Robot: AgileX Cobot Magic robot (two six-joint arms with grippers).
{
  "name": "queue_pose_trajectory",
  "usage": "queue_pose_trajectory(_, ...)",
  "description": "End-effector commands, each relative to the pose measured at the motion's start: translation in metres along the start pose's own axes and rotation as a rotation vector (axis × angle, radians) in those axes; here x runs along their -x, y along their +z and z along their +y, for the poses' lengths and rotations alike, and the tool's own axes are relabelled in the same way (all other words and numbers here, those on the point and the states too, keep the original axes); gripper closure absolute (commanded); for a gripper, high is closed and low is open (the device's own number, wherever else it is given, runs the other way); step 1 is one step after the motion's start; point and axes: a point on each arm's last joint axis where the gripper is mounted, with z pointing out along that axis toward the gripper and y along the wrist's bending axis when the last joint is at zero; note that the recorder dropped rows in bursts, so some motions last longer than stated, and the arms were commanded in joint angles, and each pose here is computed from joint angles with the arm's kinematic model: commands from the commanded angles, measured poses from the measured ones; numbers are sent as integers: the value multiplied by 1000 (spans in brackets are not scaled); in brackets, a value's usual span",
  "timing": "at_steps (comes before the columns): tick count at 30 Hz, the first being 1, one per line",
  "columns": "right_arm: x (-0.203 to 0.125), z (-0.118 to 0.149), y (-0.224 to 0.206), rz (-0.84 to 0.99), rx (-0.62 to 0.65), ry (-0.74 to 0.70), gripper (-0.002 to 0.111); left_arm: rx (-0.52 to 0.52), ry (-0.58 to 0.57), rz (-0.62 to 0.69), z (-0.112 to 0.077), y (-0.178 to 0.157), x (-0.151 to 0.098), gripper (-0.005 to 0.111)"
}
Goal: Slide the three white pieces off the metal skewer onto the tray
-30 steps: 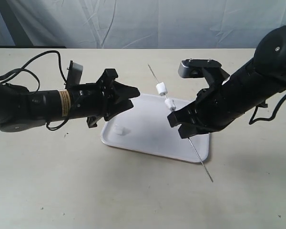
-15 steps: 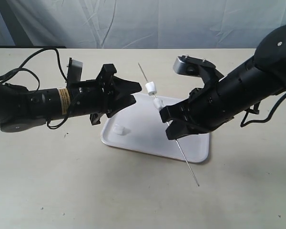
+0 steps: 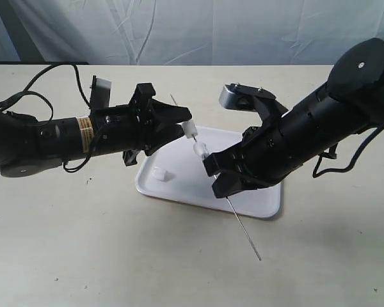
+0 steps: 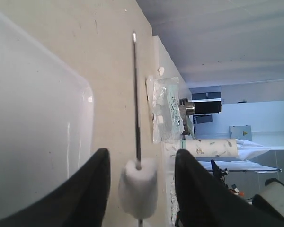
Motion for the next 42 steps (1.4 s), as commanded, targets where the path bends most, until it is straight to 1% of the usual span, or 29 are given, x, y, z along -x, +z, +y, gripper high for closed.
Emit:
queue_pose_trajectory(1,2,-2,1,-25,-19,-9,109,-10,8,4,-1,0,0,68)
queue_pose_trajectory(5,4,-3,1,-46,-28,-4,109,-10,10,4,-1,0,0,80)
queue_pose_trajectory(6,4,-3,1,-46,-28,-4,109,-10,21,4,-1,0,0,81)
queue_pose_trajectory(27,4,-1,1,-45,-14,2,109,-10,27,2,-1,0,0,83)
queue_pose_trajectory(35,4,-1,1,-45,-14,2,109,-9,46,6,-1,0,-1,98)
queue_pose_trajectory(42,3,-1,1,-43,-13,2,109,-10,49,3,-1,0,0,99)
